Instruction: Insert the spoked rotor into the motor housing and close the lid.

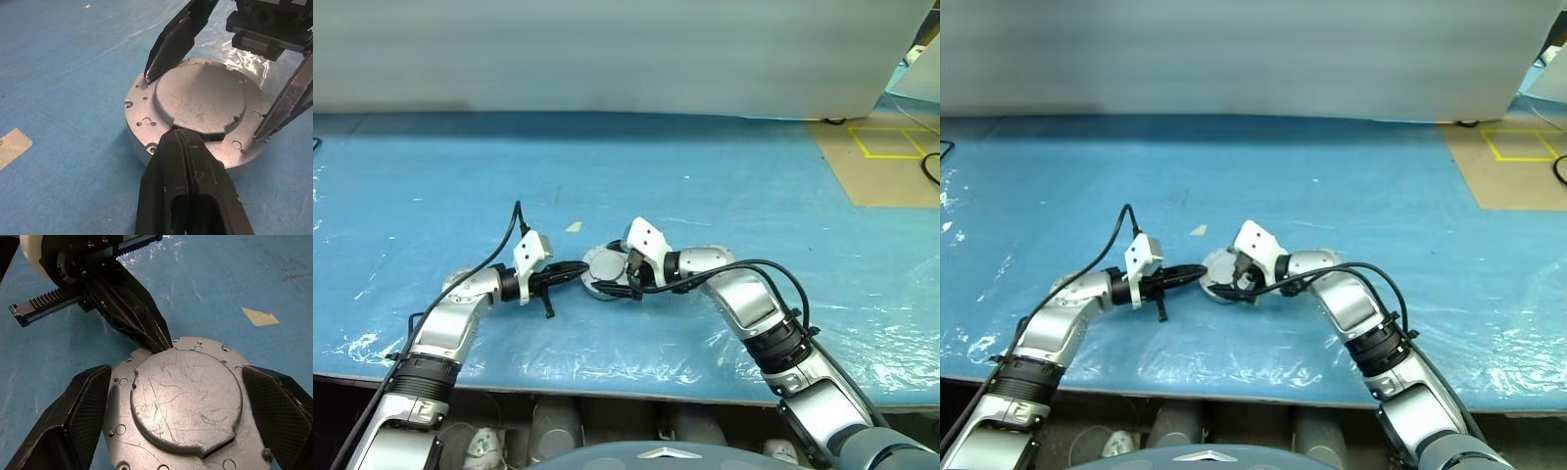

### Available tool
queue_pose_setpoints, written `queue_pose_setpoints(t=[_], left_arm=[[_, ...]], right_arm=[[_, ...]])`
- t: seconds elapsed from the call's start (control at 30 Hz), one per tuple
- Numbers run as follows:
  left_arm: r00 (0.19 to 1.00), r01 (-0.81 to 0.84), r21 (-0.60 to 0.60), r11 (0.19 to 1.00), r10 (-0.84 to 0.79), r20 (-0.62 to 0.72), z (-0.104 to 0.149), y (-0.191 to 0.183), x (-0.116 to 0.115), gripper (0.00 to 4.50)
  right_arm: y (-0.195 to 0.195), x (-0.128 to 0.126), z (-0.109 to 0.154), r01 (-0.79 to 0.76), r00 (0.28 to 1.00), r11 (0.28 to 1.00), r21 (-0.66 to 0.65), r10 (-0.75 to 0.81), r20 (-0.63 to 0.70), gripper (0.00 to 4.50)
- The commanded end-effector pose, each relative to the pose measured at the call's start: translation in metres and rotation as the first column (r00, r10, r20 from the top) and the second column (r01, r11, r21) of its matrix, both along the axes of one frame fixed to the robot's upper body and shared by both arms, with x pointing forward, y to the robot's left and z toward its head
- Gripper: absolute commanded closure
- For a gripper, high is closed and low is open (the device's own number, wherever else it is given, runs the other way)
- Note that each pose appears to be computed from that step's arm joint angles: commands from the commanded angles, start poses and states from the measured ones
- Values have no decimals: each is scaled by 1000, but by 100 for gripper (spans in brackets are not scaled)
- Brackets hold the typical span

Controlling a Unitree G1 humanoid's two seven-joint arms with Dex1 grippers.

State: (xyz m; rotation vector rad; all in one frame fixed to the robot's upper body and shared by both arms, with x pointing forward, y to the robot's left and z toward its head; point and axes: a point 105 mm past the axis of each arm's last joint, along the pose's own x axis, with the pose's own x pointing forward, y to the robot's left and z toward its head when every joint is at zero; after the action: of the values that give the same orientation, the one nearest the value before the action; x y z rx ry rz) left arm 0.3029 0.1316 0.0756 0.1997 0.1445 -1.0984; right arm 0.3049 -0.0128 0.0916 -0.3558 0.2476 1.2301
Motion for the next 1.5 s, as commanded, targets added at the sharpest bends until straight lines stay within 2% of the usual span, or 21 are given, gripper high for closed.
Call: queue_pose_setpoints(t=[0.03,0.27,0.37,0.5,0.67,0.8,0.9,0.97,1.1,1.13,1.3,1.4,1.43,1.5], left_arm=[[999,4,21,1000,-4,-34,-8,0,-3,450],[999,7,15,1000,-6,-36,-8,-1,-4,450],[999,6,9,1000,-6,-32,-7,-1,-3,450],[999,18,-6,1000,-18,-29,-5,-3,-4,450],[999,32,-19,999,-32,-29,-3,-5,-5,450],[999,32,-23,999,-32,-22,-2,-5,-4,450],[999,31,-24,999,-31,-17,-1,-4,-3,450],[999,29,-24,999,-29,-13,0,-3,-3,450],[1000,28,-21,999,-28,-7,0,-2,-3,450],[1000,27,-21,999,-27,-6,0,-2,-2,450],[1000,22,-10,1000,-22,2,-2,-1,0,450],[1000,22,-14,1000,-22,12,-1,-3,1,450],[1000,19,-16,1000,-19,19,-1,-3,2,450],[1000,15,-17,1000,-15,28,0,-3,4,450]], right_arm=[[1,3,15,-10,999,998,64,7,51,3],[-4,10,31,0,992,993,120,-15,126,3],[-12,12,27,21,996,993,115,-30,81,3],[-26,13,15,144,973,980,140,-114,-200,3],[-34,17,9,279,892,949,145,-200,-406,3],[-28,6,1,310,798,939,151,-171,-578,3],[-24,-5,-8,298,753,945,137,-144,-642,3],[-19,-12,-4,293,715,939,181,-90,-693,3],[-17,-14,5,335,642,904,266,-12,-767,98],[-18,-14,6,346,632,897,276,-5,-775,102],[-19,-20,10,346,607,889,301,32,-794,256],[-17,-26,11,327,591,894,306,59,-805,324],[-16,-28,10,318,587,899,300,62,-808,341],[-14,-37,7,287,564,917,277,72,-823,342]])
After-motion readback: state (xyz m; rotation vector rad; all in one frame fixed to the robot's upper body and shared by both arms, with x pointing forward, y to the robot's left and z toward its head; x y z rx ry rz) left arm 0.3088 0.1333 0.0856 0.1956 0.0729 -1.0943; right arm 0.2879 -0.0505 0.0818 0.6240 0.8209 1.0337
